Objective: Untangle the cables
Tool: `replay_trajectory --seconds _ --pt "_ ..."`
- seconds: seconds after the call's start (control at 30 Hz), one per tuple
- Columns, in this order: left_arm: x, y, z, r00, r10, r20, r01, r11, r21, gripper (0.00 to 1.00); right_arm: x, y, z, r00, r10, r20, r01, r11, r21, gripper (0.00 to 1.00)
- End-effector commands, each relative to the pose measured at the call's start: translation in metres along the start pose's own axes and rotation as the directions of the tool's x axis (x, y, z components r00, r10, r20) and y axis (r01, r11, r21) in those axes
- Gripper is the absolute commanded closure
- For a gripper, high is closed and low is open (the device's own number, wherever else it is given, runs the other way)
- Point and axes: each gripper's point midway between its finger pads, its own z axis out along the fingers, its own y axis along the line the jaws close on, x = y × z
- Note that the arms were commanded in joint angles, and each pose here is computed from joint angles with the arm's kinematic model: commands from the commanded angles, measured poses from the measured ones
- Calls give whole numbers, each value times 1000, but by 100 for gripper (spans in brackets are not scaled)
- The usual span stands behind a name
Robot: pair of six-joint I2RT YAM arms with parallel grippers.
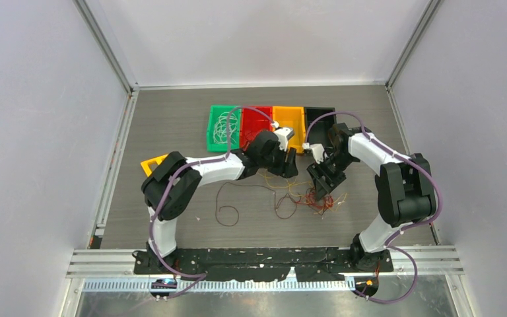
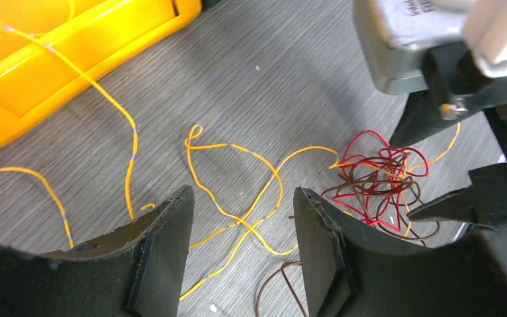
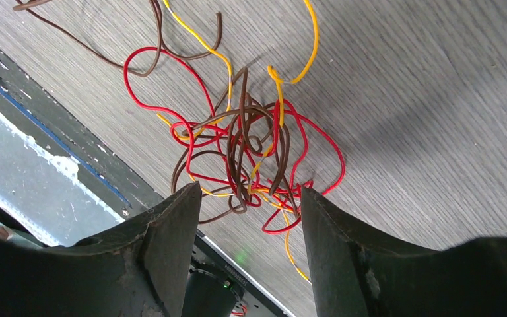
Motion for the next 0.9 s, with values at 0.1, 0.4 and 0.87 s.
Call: replay_trajectory --seconds 0.1,0.4,0.87 --pt "-41 -19 -29 985 -28 170 22 999 40 38 1 1 -9 1000 -29 -6 29 1000 8 37" --pt "-26 -1 -75 976 -77 205 85 996 -31 31 1 6 -7 999 -32 -2 32 999 -20 38" --pt "-52 -18 -17 981 -39 192 31 999 43 82 -4 -5 -1 1000 -4 -14 4 1000 1 40"
